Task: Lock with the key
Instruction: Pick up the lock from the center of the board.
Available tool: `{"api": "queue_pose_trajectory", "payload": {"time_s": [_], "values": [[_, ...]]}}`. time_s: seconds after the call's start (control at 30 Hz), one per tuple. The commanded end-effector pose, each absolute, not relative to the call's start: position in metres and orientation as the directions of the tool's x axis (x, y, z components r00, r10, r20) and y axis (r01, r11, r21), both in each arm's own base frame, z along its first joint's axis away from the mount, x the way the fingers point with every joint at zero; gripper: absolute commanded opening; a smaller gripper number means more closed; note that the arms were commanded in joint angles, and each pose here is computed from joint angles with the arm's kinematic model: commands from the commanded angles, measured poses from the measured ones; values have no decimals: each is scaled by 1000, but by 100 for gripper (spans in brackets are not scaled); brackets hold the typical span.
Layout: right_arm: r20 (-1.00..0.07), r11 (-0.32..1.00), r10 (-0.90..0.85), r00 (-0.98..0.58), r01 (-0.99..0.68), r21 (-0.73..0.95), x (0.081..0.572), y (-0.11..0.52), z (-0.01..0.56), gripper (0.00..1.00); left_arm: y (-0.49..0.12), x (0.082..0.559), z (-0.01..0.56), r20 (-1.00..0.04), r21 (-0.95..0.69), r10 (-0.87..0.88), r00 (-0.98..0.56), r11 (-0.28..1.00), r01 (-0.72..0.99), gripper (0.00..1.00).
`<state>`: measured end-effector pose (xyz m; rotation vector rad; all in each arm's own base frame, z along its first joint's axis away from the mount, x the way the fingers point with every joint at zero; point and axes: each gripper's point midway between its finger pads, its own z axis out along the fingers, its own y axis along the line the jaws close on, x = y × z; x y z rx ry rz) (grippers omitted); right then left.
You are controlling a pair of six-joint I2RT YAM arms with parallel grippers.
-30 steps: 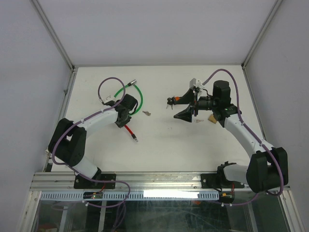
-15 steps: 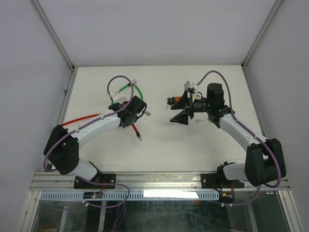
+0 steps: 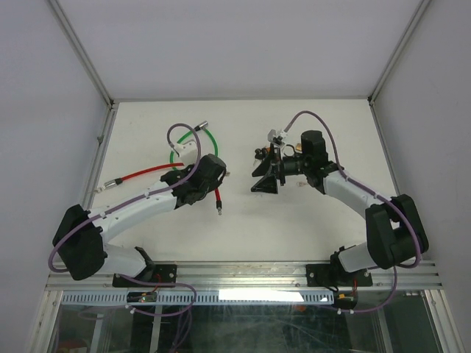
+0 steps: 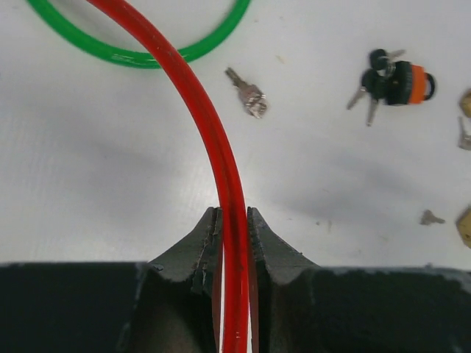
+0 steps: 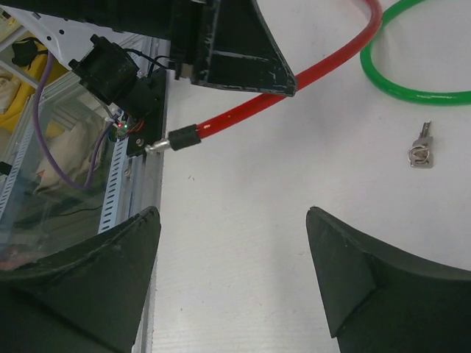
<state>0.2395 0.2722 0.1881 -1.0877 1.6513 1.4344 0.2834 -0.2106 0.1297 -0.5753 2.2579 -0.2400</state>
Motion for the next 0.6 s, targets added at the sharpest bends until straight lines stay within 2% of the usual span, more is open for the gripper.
{"api": "queue_pose_trajectory", "payload": {"time_s": [0.0,0.13,0.43,0.57], "values": [[-891,71,-153,-427,-904,421,249,283,192,82,-240,296,175,-656,-538,-557,-509,818,-202,0],[-855,113,-150,-497,-867,485,254,291,182,81,-245,296,178,-655,-554,-562,-504,812,-185,0],[-664,188,-98,-741,-669,719,258,312,161,80,-264,296,173,-656,-546,-543,-525,821,-167,0],[-614,158,-81,-785,-619,770,254,317,167,80,-267,294,171,-651,-558,-552,-521,813,-166,0]]}}
